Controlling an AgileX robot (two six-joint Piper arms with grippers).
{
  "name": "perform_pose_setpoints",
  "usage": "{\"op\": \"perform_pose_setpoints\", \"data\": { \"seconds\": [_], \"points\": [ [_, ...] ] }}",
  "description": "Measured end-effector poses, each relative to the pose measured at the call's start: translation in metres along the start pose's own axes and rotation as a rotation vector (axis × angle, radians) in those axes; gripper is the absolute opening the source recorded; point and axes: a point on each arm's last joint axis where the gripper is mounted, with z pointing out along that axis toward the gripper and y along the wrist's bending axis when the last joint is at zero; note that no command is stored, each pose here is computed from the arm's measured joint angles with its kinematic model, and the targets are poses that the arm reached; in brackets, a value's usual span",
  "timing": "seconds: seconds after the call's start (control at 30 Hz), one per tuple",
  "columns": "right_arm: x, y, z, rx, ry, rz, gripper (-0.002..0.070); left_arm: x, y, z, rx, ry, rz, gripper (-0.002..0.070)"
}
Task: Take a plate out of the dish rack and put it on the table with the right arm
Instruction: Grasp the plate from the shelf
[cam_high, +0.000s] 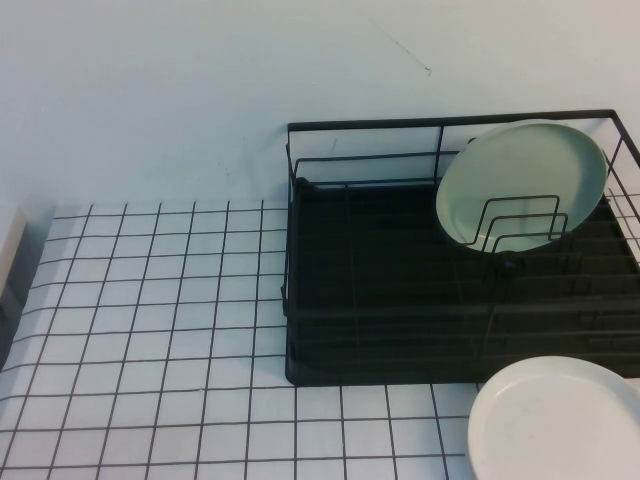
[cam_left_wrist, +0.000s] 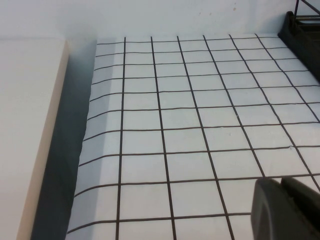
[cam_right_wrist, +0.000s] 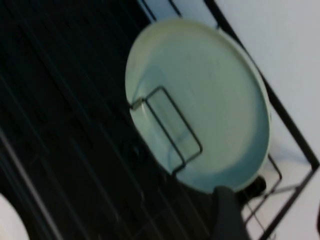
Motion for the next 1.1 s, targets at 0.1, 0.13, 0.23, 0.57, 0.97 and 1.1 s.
{"op": "perform_pose_setpoints", "data": {
  "seconds": [0.1, 0.13, 0.23, 0.57, 0.97, 1.1],
  "points": [
    [-0.01, -0.016, 0.021, -0.052, -0.058, -0.027, 0.0426, 0.0, 0.0, 0.0, 0.0, 0.0, 0.0, -0.0003],
    [-0.011, -0.022, 0.03, -0.065, -0.065, -0.034, 0.0442, 0.0, 0.0, 0.0, 0.0, 0.0, 0.0, -0.0003],
    [-0.008, -0.037, 0.056, -0.082, -0.059, -0.048, 0.0456, 0.0, 0.0, 0.0, 0.0, 0.0, 0.0, -0.0003],
    [0.017, -0.06, 0.135, -0.133, -0.018, -0.136, 0.0464, 0.0, 0.0, 0.0, 0.0, 0.0, 0.0, -0.0003],
    [0.026, -0.059, 0.187, -0.164, -0.024, -0.099, 0.0282, 0.0, 0.0, 0.0, 0.0, 0.0, 0.004, -0.0003],
    [0.025, -0.056, 0.19, -0.184, -0.029, -0.106, 0.0131, 0.0, 0.0, 0.0, 0.0, 0.0, 0.004, -0.0003]
  ]
}}
